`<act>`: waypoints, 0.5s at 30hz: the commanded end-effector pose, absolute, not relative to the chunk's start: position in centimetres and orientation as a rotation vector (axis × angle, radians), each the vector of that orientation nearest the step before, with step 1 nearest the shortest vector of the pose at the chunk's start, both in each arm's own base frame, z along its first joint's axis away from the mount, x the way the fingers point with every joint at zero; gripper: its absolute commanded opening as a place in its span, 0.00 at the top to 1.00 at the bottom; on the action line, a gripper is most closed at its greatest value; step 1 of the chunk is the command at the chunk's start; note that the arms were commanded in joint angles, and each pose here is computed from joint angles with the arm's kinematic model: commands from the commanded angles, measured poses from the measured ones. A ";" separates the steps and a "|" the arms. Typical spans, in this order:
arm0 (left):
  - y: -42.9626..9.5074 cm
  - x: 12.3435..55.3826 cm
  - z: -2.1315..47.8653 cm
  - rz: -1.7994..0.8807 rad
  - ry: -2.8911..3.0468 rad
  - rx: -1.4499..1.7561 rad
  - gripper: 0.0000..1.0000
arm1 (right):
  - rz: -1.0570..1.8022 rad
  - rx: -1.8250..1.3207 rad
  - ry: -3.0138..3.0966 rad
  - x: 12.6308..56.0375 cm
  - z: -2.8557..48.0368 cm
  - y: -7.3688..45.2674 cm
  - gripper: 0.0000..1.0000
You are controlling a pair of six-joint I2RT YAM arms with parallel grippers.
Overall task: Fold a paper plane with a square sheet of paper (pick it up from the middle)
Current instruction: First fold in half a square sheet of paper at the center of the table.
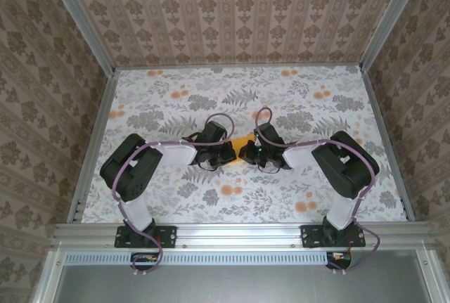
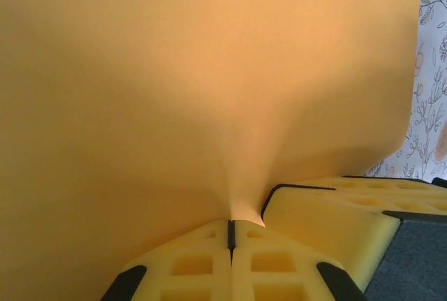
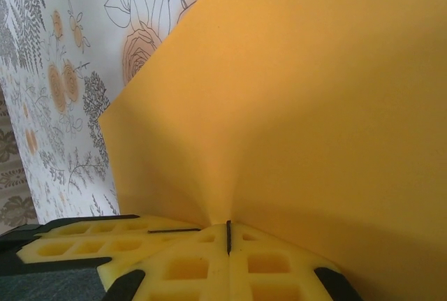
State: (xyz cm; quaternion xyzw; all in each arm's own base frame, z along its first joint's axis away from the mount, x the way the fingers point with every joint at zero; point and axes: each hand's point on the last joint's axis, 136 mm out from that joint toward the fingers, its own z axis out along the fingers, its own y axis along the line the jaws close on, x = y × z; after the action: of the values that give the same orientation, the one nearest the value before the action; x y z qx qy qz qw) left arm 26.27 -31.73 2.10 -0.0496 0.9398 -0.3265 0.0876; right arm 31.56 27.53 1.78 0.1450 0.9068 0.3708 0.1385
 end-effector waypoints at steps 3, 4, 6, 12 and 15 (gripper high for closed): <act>-29.9 25.4 -0.2 -0.902 2.864 -0.269 0.97 | 1.050 0.446 2.670 30.5 0.1 27.2 1.00; -29.7 25.3 -0.4 -0.899 2.871 -0.285 0.98 | 1.045 0.449 2.674 30.5 -0.1 27.2 1.00; -29.3 25.2 -0.6 -0.890 2.878 -0.319 0.98 | 1.031 0.450 2.678 30.4 -0.3 26.9 1.00; -27.5 24.3 -2.0 -0.843 2.918 -0.424 0.99 | 1.000 0.455 2.672 30.5 -0.3 26.1 1.00; -26.8 23.9 -2.6 -0.822 2.930 -0.456 1.00 | 0.977 0.468 2.666 30.7 -0.3 25.0 1.00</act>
State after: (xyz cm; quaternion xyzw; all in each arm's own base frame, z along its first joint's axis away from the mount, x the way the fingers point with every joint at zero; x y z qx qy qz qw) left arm 26.35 -31.23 1.79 -0.0941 0.9264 -0.3564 0.0771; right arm 31.74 27.17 1.58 0.1458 0.9049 0.3730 0.1441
